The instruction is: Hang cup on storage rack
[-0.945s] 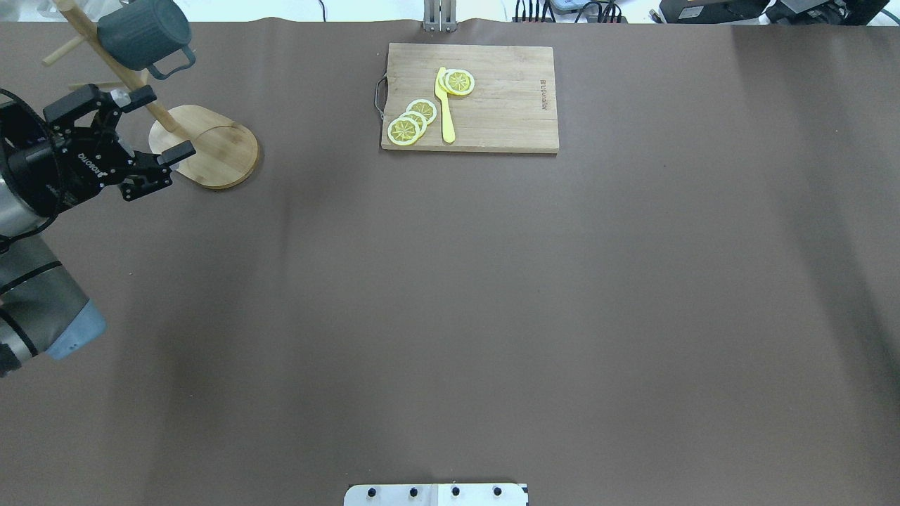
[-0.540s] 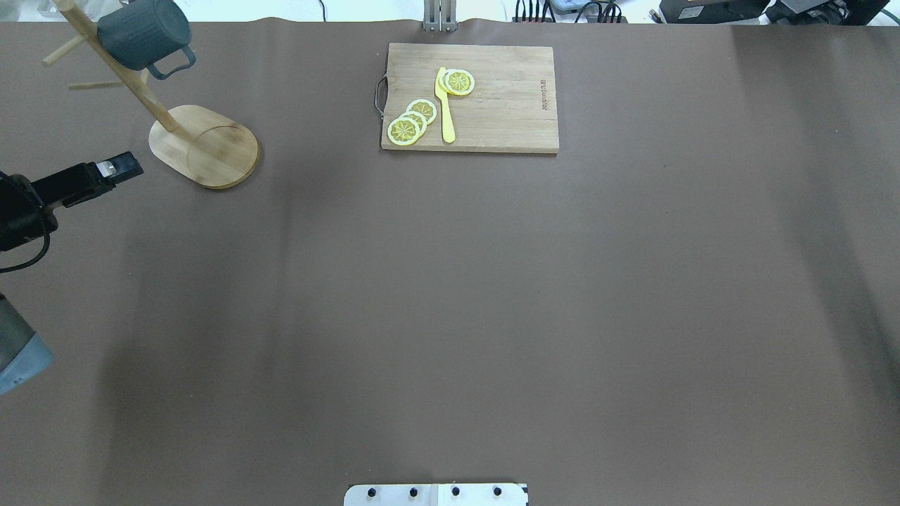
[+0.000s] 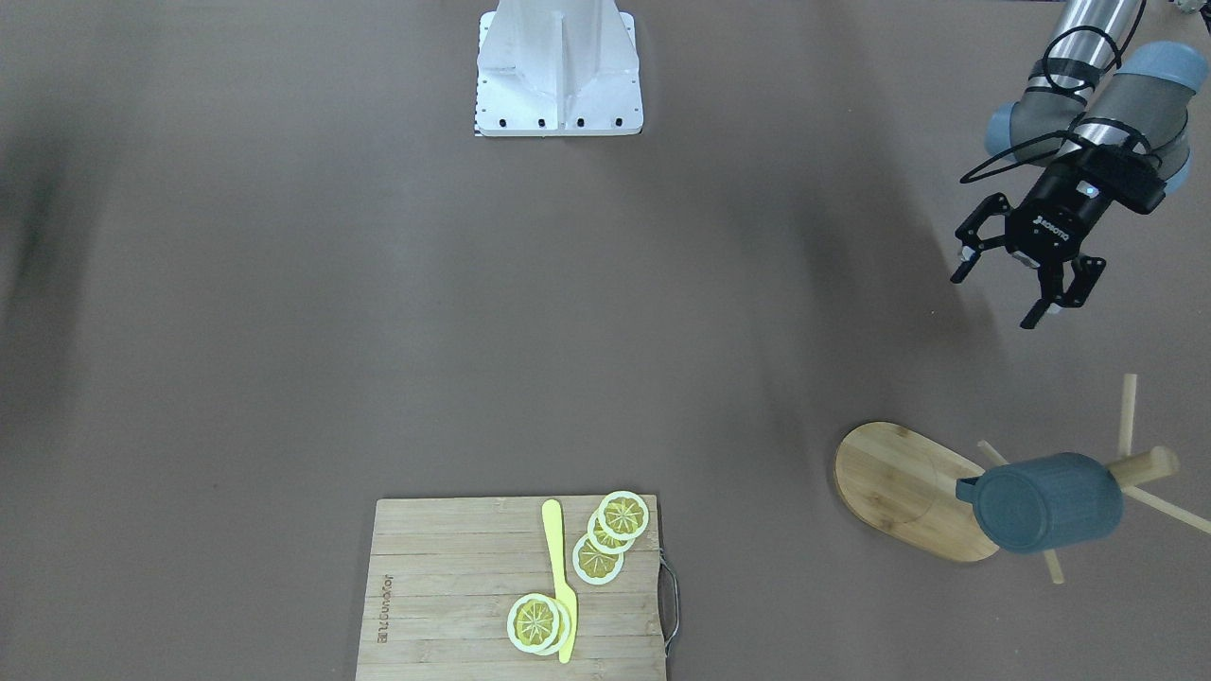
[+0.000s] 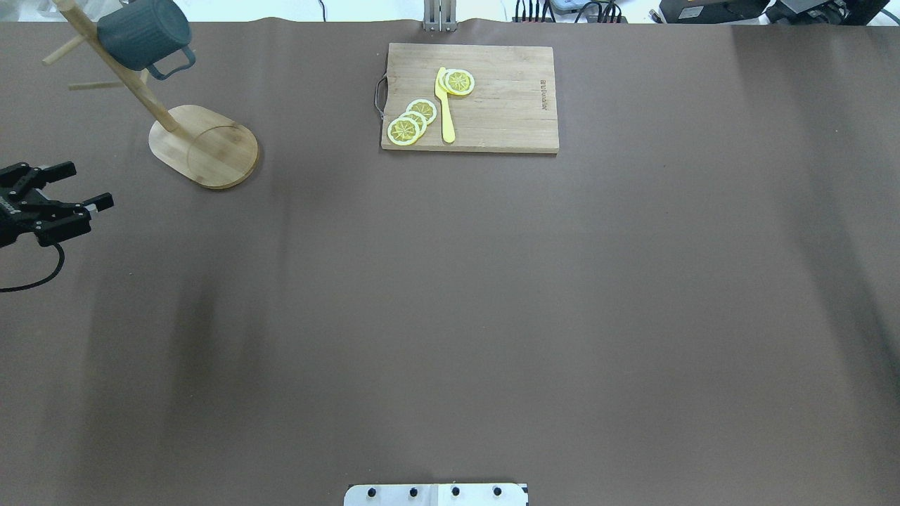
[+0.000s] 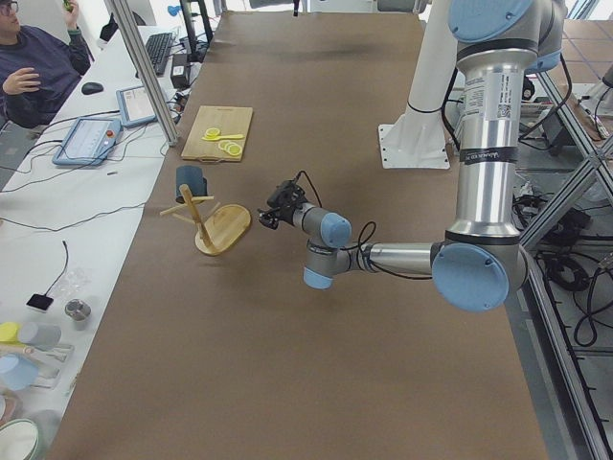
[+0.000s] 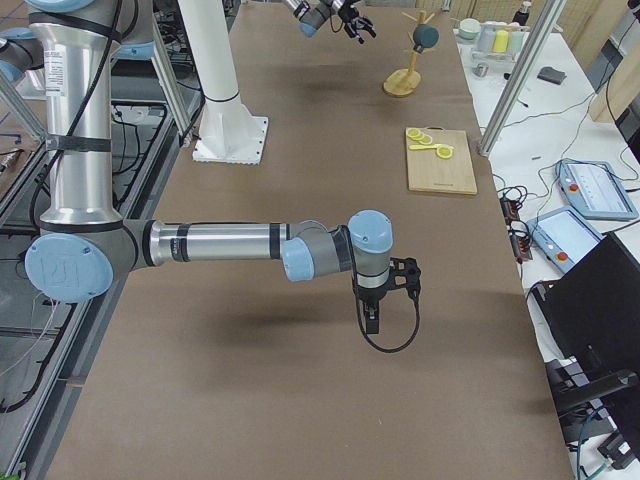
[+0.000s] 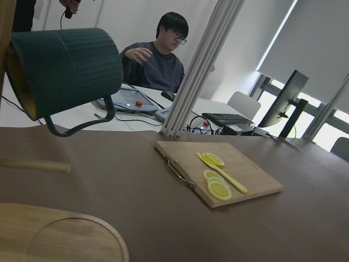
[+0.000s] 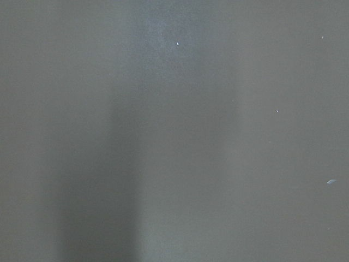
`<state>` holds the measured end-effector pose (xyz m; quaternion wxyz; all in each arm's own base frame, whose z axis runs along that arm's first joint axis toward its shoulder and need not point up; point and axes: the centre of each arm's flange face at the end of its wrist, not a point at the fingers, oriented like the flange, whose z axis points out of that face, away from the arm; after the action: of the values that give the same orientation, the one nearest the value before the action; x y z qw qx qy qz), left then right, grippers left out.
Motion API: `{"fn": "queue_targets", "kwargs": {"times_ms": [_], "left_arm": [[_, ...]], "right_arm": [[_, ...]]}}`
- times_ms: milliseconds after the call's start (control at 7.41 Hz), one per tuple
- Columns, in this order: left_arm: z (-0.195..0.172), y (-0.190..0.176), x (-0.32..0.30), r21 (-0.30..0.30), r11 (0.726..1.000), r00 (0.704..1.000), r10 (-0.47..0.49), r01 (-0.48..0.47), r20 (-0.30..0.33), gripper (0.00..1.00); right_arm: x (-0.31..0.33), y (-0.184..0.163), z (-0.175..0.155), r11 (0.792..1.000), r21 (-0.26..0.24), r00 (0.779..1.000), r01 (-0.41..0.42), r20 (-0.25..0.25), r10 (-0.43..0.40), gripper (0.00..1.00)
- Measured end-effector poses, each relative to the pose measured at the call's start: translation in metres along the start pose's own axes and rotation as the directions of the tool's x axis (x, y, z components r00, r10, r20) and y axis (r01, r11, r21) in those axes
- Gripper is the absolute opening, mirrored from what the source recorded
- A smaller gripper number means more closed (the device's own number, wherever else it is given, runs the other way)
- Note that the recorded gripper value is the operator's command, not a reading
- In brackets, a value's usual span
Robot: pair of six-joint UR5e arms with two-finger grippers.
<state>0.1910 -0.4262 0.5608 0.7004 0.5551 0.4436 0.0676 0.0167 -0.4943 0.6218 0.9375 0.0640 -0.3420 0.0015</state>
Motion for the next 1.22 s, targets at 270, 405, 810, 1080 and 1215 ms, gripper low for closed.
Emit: {"fn": "queue_targets", "kwargs": {"times_ms": [270,405,810,1080,1215], "left_arm": [[-0.031,-0.020,-0.044,-0.159,0.962,0.953,0.250,-0.223,0.171,0.99],[-0.049,-0.029,-0.070,-0.265,0.919,0.905,0.355,-0.292,0.235,0.99],[-0.110,-0.048,-0.166,-0.587,0.731,0.727,0.606,-0.348,0.323,0.99],[-0.136,-0.061,-0.203,-0.763,0.617,0.716,0.621,-0.194,0.320,0.99],[-0.144,-0.069,-0.205,-0.824,0.559,0.741,0.591,-0.091,0.319,0.98]], "right_arm": [[0.000,0.000,0.000,1.000,0.000,1.000,-0.001,-0.001,0.001,1.00],[0.001,0.000,0.001,1.000,-0.001,1.000,-0.001,-0.002,0.001,1.00],[0.001,0.001,0.001,1.000,-0.002,1.000,-0.002,-0.003,0.002,1.00],[0.002,0.002,0.002,1.000,-0.002,1.000,-0.001,-0.004,0.001,1.00],[0.002,0.002,0.002,1.000,0.000,1.000,0.001,-0.004,-0.001,1.00]]}}
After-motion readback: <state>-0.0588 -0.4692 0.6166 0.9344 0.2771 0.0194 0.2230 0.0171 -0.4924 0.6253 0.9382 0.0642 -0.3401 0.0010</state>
